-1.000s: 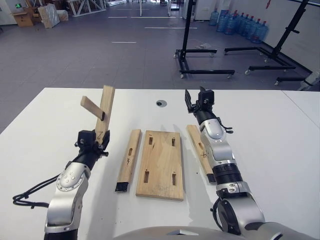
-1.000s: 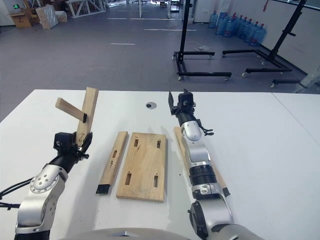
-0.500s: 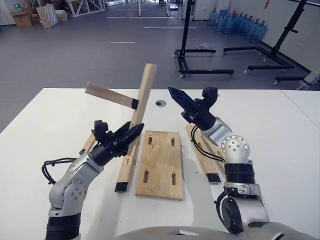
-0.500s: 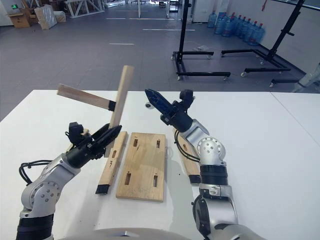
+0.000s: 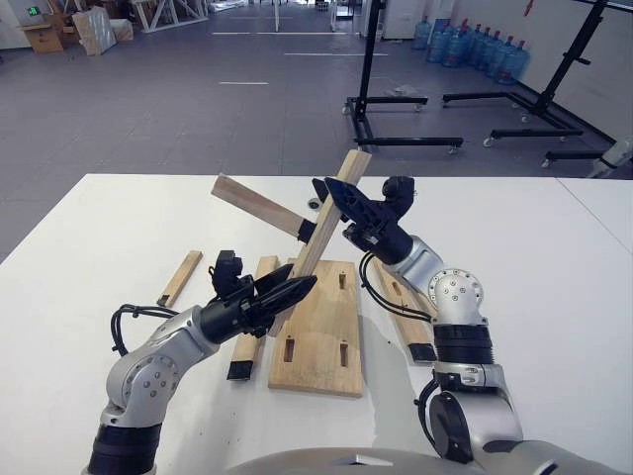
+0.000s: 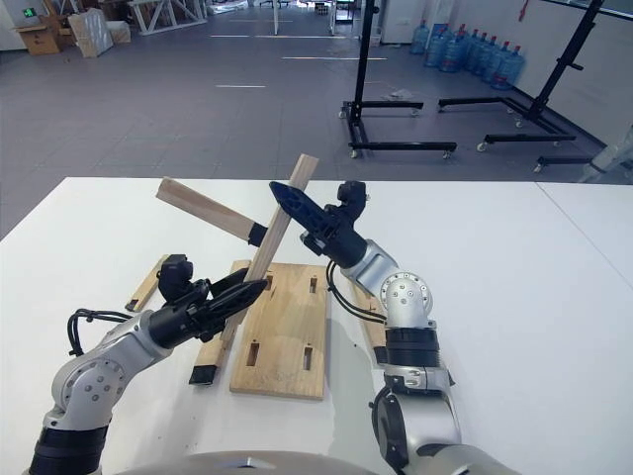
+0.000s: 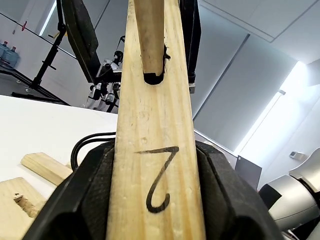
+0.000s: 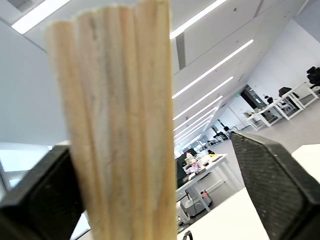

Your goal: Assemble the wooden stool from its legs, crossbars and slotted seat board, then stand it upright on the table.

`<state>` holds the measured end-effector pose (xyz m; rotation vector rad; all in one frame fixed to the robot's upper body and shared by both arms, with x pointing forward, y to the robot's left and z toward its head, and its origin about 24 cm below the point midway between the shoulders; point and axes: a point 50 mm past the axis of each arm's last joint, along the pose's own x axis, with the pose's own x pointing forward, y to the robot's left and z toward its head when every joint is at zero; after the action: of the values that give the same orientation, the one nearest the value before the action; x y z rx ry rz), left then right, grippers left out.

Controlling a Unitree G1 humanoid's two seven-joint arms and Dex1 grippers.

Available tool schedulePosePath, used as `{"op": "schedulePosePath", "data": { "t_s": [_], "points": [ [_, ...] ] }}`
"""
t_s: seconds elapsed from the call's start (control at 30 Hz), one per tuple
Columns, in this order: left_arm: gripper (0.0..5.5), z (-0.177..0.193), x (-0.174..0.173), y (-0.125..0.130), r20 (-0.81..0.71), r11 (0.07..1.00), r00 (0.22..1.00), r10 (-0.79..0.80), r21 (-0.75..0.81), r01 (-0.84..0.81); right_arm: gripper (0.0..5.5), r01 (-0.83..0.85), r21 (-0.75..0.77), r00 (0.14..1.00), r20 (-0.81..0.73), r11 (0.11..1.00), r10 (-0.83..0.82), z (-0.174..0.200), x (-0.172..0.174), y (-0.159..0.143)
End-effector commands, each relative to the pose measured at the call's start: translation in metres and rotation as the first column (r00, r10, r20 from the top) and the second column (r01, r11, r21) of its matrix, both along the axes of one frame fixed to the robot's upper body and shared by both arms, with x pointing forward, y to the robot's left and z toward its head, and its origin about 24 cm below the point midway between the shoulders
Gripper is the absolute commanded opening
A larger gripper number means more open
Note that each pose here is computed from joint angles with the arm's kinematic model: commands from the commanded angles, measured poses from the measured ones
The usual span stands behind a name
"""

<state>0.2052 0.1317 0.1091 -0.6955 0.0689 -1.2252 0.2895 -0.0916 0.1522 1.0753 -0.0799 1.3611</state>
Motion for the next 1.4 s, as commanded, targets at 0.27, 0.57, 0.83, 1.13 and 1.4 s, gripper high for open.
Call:
{"op": "schedulePosePath", "data": {
  "t_s": [0.27,0.57,0.83,1.13,1.4],
  "points": [
    [2.06,0.007,-0.01,0.007,0.012,0.997,0.998,-0.065,-0.037,0.065,2.44,-0.027,0.008,0.993,0.116,1.0,0.026,0.006,-0.003,-0.009],
    [2.62,-0.005,0.001,0.01,-0.054,0.999,0.998,0.034,0.006,-0.034,2.14,-0.02,-0.018,0.985,0.17,1.0,0.023,0.011,-0.006,-0.012],
    [3.82,-0.021,0.011,0.03,-0.16,0.99,0.977,0.14,0.004,-0.141,2.12,0.104,0.058,0.923,0.366,0.993,-0.118,0.046,-0.006,-0.028],
    [4.69,-0.022,-0.002,0.04,-0.179,0.981,0.964,0.195,0.035,-0.192,2.11,0.456,-0.195,0.651,0.739,0.868,-0.176,0.052,0.025,-0.051],
    [4.69,-0.019,0.001,0.051,-0.164,0.969,0.955,0.248,0.034,-0.245,2.11,0.358,-0.335,0.643,0.765,0.871,0.03,0.014,0.029,-0.052]
  ]
}}
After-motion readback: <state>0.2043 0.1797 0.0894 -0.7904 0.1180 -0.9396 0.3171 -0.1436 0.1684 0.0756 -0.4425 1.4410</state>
